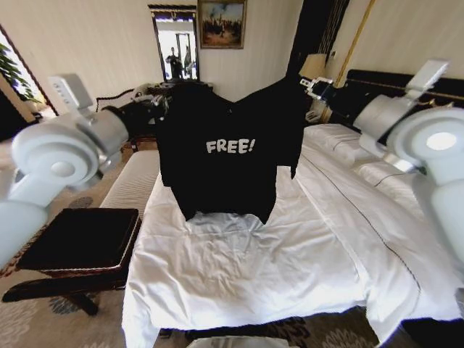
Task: Fold the clothes on the bed and place them into the basket.
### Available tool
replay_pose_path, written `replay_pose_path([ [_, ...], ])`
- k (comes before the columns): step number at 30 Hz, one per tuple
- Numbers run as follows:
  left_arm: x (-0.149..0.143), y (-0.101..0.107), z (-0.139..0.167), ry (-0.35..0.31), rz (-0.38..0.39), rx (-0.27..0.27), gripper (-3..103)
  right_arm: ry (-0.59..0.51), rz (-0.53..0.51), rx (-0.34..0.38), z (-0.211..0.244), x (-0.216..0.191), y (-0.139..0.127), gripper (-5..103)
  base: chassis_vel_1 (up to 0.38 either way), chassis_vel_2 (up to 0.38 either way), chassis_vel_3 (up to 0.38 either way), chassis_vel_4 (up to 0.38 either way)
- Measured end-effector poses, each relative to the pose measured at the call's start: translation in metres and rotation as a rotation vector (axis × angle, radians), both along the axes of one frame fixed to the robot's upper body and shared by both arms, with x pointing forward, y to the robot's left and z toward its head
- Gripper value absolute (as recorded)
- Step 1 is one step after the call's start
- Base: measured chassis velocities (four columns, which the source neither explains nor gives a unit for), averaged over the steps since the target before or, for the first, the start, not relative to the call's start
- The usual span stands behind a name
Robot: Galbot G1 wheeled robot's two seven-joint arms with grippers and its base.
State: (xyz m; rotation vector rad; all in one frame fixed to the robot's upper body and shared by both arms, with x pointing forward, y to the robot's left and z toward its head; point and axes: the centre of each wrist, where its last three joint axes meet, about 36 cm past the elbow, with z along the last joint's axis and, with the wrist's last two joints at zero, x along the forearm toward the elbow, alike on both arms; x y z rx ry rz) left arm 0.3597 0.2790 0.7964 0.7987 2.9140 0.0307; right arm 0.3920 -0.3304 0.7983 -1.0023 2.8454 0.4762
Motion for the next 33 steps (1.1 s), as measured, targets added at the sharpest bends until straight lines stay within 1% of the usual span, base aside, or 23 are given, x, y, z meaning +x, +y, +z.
replay_pose_path([
  [3, -0.041, 0.000, 0.021, -0.017, -0.025, 0.060, 0, -0.023, 0.029, -0.055, 0.012, -0.047, 0.005, 0, 0.000, 0.000, 0.000, 0.000],
  [4, -0.041, 0.000, 0.021, -0.017, -0.025, 0.060, 0, -0.023, 0.029, -0.055, 0.012, -0.047, 0.005, 0, 0.000, 0.000, 0.000, 0.000],
  [7, -0.082, -0.003, 0.047, -0.012, -0.059, 0.076, 0, -0.040, 0.063, -0.089, 0.028, -0.094, 0.011, 0, 0.000, 0.000, 0.000, 0.000],
  [8, -0.094, -0.005, 0.055, -0.018, -0.068, 0.078, 0, -0.036, 0.070, -0.097, 0.032, -0.103, 0.014, 0, 0.000, 0.000, 0.000, 0.000],
  [9, -0.094, -0.005, 0.055, -0.018, -0.068, 0.078, 0, -0.036, 0.070, -0.097, 0.032, -0.103, 0.014, 0, 0.000, 0.000, 0.000, 0.000],
  [12, -0.124, -0.012, 0.071, -0.010, -0.087, 0.071, 0, -0.008, 0.077, -0.111, 0.044, -0.135, 0.021, 0, 0.000, 0.000, 0.000, 0.000],
  [14, -0.129, -0.013, 0.075, 0.002, -0.088, 0.067, 0, 0.008, 0.080, -0.118, 0.047, -0.143, 0.023, 0, 0.000, 0.000, 0.000, 0.000],
  [16, -0.133, -0.014, 0.078, 0.038, -0.086, 0.048, 0, 0.035, 0.071, -0.141, 0.054, -0.154, 0.025, 0, 0.000, 0.000, 0.000, 0.000],
  [17, -0.132, -0.013, 0.076, 0.063, -0.074, 0.034, 0, 0.048, 0.056, -0.155, 0.060, -0.159, 0.024, 0, 0.000, 0.000, 0.000, 0.000],
  [18, -0.130, -0.013, 0.075, 0.072, -0.067, 0.027, 0, 0.055, 0.049, -0.158, 0.063, -0.160, 0.023, 0, 0.000, 0.000, 0.000, 0.000],
  [19, -0.120, -0.010, 0.067, 0.096, -0.048, 0.013, 0, 0.085, 0.024, -0.165, 0.070, -0.159, 0.018, 0, 0.000, 0.000, 0.000, 0.000],
  [20, -0.120, -0.010, 0.067, 0.096, -0.048, 0.013, 0, 0.085, 0.024, -0.165, 0.070, -0.159, 0.018, 0, 0.000, 0.000, 0.000, 0.000],
  [22, -0.103, -0.008, 0.052, 0.127, -0.022, -0.004, 0, 0.147, 0.004, -0.185, 0.066, -0.151, 0.014, 0, 0.000, 0.000, 0.000, 0.000],
  [25, -0.074, -0.009, 0.019, 0.217, 0.003, -0.019, 0, 0.261, -0.040, -0.186, 0.036, -0.121, 0.008, 0, 0.000, 0.000, 0.000, 0.000],
  [26, -0.074, -0.009, 0.019, 0.217, 0.003, -0.019, 0, 0.261, -0.040, -0.186, 0.036, -0.121, 0.008, 0, 0.000, 0.000, 0.000, 0.000],
  [27, -0.063, -0.011, 0.003, 0.263, 0.002, -0.018, 0, 0.311, -0.054, -0.164, 0.018, -0.106, 0.004, 0, 0.000, 0.000, 0.000, 0.000],
  [28, -0.056, -0.014, -0.009, 0.292, 0.001, -0.014, 0, 0.344, -0.062, -0.151, 0.006, -0.095, 0.002, 0, 0.000, 0.000, 0.000, 0.000],
  [29, -0.047, -0.020, -0.028, 0.324, 0.002, -0.001, 0, 0.393, -0.081, -0.130, -0.011, -0.079, -0.002, 0, 0.000, 0.000, 0.000, 0.000],
  [30, -0.047, -0.020, -0.028, 0.324, 0.002, -0.001, 0, 0.393, -0.081, -0.130, -0.011, -0.079, -0.002, 0, 0.000, 0.000, 0.000, 0.000],
  [32, -0.021, -0.027, -0.061, 0.367, 0.024, 0.016, 0, 0.456, -0.130, -0.098, -0.044, -0.045, -0.010, 0, 0.000, 0.000, 0.000, 0.000],
  [33, -0.011, -0.029, -0.070, 0.383, 0.032, 0.014, 0, 0.471, -0.145, -0.091, -0.055, -0.033, -0.013, 0, 0.000, 0.000, 0.000, 0.000],
])
